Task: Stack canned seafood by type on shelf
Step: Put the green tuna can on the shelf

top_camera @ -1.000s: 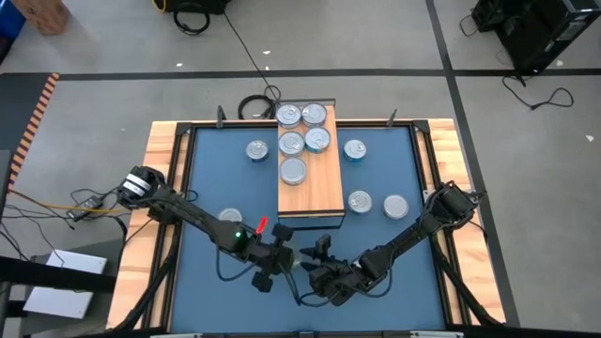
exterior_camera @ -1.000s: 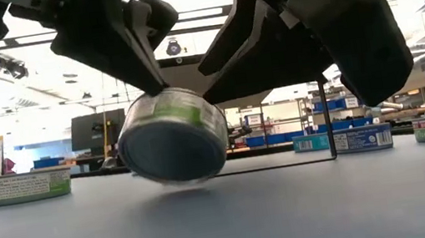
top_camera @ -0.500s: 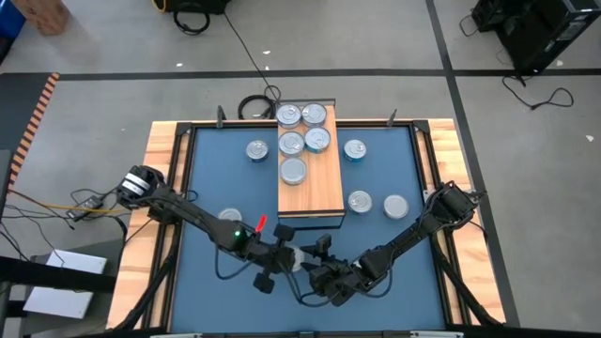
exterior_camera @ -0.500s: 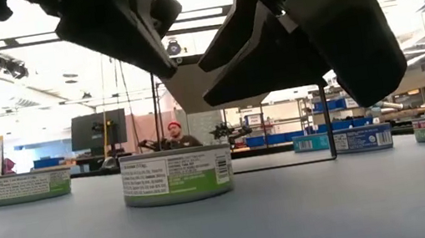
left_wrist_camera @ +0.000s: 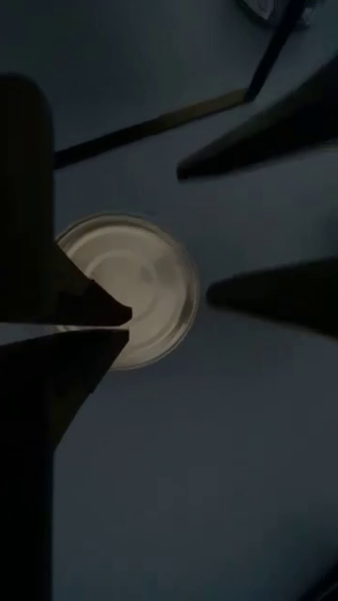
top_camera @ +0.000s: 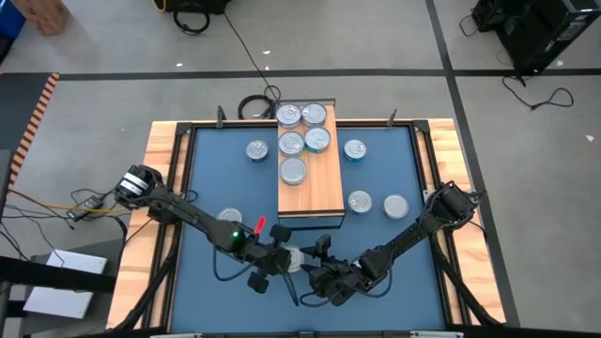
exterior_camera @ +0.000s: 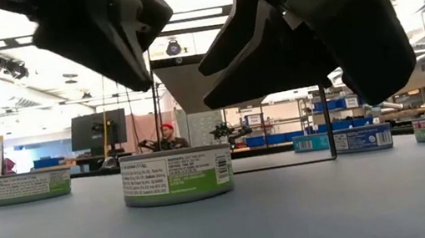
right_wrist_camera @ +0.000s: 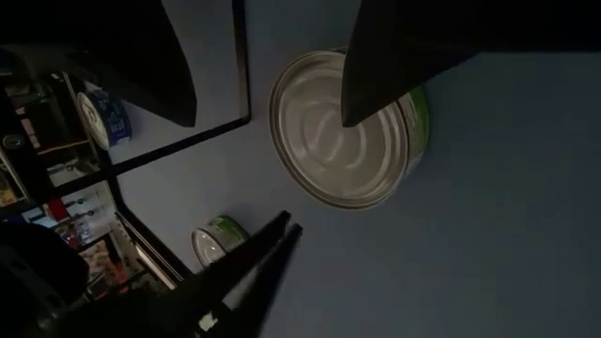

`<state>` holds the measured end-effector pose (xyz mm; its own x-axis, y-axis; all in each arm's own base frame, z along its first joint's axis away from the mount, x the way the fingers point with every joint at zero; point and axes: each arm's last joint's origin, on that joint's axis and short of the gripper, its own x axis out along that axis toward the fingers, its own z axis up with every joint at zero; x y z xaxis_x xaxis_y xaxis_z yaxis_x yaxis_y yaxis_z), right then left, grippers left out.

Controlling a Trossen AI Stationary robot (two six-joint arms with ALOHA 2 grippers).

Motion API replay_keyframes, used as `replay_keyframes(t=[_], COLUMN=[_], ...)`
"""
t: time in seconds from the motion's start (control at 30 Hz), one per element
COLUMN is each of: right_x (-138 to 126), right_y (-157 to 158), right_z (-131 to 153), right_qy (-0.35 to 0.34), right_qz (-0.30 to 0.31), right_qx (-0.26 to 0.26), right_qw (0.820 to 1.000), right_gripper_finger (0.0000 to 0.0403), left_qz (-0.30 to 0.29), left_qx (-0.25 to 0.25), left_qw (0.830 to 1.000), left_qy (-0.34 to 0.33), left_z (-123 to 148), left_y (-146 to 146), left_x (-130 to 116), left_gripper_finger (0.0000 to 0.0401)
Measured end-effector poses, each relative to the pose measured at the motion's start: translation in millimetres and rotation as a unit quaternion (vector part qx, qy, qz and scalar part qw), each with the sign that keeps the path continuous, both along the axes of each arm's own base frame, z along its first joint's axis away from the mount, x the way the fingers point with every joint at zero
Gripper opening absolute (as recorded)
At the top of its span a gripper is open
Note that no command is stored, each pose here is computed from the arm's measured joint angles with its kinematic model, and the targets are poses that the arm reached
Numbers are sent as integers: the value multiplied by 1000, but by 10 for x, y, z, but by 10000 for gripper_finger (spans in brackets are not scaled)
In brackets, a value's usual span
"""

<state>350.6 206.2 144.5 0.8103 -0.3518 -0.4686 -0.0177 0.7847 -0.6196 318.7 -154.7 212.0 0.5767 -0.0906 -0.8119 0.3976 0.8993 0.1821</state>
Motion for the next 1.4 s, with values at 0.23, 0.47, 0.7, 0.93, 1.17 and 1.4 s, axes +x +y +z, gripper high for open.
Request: replay_keyframes(t=[0.23,0.47,0.7,0.93,1.17,1.4], right_x=[1,17,20,19,18,12], right_y=[-2,-29,-36,-39,-40,-44], right_z=[0,-1,-2,-4,-5,-12], right_qy=[0,0,1,3,3,8], right_qz=[-1,-4,-5,-5,-5,-5], right_qx=[1,2,2,1,0,-3], right_qw=[1000,1000,1000,1000,1000,1000], right_gripper_finger=[273,270,272,268,268,268], left_qz=[-11,-5,-24,-95,-169,-177], left_qx=[12,22,47,83,159,199], left_qw=[1000,1000,998,992,972,963], left_qy=[15,19,27,24,22,30], left_z=[-62,-121,-219,-238,-344,-525], left_y=[-26,-10,13,-75,-134,-152], left_x=[-41,-68,-113,-171,-166,-108], left_gripper_finger=[74,124,135,136,127,95])
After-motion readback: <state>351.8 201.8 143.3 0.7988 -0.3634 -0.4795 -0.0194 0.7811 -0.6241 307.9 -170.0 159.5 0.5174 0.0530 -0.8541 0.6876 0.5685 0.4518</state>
